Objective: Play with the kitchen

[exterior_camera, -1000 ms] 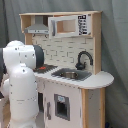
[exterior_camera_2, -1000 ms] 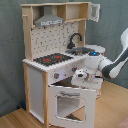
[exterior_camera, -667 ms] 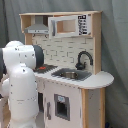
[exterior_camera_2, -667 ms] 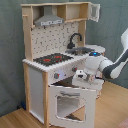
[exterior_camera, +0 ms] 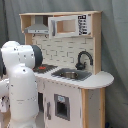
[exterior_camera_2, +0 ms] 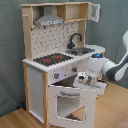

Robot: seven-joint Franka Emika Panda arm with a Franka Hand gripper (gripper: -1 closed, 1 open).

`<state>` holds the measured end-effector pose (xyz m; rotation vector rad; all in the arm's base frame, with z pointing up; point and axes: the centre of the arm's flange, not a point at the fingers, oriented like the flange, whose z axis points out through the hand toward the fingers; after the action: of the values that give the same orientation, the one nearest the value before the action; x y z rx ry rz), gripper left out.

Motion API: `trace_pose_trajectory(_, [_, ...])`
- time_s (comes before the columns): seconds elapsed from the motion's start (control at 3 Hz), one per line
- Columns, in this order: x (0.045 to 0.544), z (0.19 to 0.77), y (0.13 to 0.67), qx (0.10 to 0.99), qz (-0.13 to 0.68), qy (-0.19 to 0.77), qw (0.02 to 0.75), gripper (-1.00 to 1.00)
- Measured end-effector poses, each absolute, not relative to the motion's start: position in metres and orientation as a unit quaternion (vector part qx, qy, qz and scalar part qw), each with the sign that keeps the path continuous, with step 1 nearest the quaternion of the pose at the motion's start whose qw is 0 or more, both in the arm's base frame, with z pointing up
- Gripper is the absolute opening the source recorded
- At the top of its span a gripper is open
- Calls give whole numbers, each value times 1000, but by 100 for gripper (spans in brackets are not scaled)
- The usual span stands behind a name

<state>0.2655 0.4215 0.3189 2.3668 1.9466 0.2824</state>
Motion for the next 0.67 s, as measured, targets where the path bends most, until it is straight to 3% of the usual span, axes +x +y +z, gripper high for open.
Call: trace_pose_trajectory(0.67, [236,331,450,802,109,588,15,-100])
